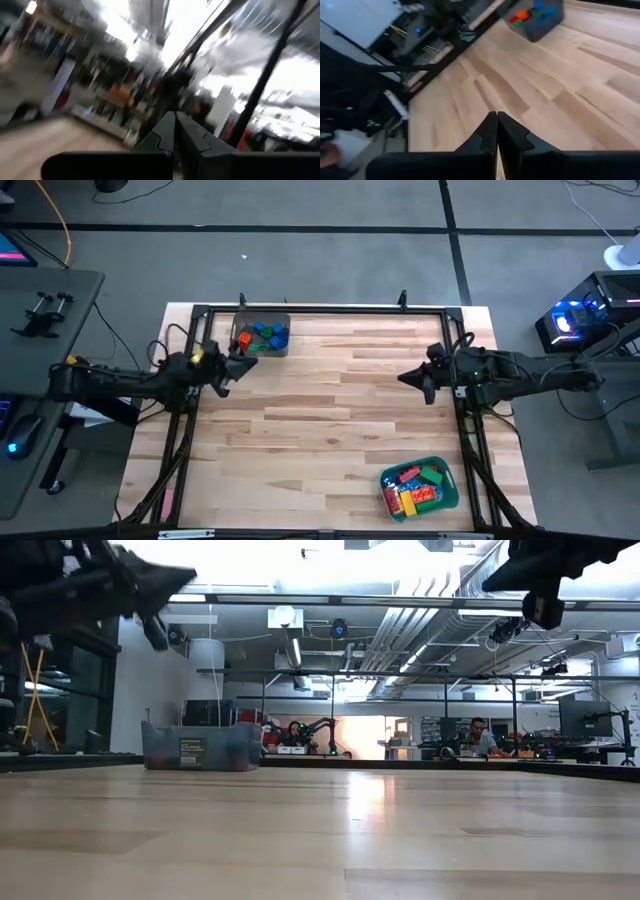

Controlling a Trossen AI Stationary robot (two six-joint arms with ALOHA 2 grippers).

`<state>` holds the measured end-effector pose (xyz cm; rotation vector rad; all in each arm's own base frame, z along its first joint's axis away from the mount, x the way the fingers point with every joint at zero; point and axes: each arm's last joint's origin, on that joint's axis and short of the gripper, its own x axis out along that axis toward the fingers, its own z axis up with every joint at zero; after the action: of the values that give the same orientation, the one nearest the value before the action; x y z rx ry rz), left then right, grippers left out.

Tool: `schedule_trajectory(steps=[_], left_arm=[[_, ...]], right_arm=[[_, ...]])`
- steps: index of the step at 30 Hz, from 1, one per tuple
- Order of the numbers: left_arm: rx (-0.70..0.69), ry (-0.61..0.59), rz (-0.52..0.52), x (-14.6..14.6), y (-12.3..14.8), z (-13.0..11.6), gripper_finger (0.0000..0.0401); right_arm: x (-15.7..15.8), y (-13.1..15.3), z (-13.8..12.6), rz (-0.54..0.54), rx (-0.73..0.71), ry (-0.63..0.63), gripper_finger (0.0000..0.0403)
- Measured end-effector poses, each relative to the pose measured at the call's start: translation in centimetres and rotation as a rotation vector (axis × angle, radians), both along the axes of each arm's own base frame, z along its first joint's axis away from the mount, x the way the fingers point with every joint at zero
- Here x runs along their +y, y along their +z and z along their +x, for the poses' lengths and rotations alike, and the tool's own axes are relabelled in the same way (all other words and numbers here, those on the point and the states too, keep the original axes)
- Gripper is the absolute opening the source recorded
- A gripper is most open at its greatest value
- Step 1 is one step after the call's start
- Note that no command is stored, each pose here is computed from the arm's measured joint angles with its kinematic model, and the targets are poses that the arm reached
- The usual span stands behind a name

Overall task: Sort blocks by size
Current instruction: Return to Home Position

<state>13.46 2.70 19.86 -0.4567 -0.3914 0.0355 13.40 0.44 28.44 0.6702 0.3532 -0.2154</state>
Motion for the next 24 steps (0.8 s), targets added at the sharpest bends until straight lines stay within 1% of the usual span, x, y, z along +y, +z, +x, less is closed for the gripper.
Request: schedule_trajectory(steps=[2, 6, 9, 11, 13, 15, 18, 22, 23, 24], left_arm=[[0.101, -0.004, -0.04, 0.1, -1.0, 0.3, 0.0], [0.318, -0.045, -0.227, 0.1, -3.3, 0.6, 0.0001], [0.464, -0.048, -0.357, 0.1, -4.9, 0.5, 0.0001], [0.551, -0.038, -0.405, 0.1, -5.7, 0.4, 0.0001], [0.634, -0.026, -0.433, 0.0, -6.6, 0.1, 0.0001], [0.698, -0.016, -0.45, 0.0, -7.2, -0.1, 0.0001], [0.788, -0.002, -0.473, -0.1, -7.9, -0.5, 0.0001], [0.839, 0.003, -0.483, -0.4, -8.1, -1.4, 0.0001], [0.833, 0.001, -0.48, -0.5, -8.0, -1.6, 0.0001], [0.797, -0.003, -0.469, -0.5, -7.6, -1.7, 0.0001]], right_arm=[[0.0, 0.2, -0.2, 0.012, -0.016, 0.017, 0.0001], [0.2, 0.4, -0.8, 0.016, -0.032, 0.051, 0.0001], [0.4, 0.5, -1.6, -0.027, -0.042, 0.088, 0.0001], [0.5, 0.2, -1.8, -0.07, -0.053, 0.089, 0.0001], [0.6, -1.0, -1.7, -0.111, -0.096, 0.088, 0.0], [0.7, -2.6, -1.1, -0.147, -0.188, 0.109, 0.0], [0.9, -5.5, -0.6, -0.152, -0.311, 0.151, 0.0], [0.9, -8.7, -0.6, -0.159, -0.423, 0.16, 0.0], [0.9, -9.3, -0.6, -0.174, -0.447, 0.161, 0.0], [0.9, -9.6, -0.8, -0.181, -0.48, 0.159, 0.0]])
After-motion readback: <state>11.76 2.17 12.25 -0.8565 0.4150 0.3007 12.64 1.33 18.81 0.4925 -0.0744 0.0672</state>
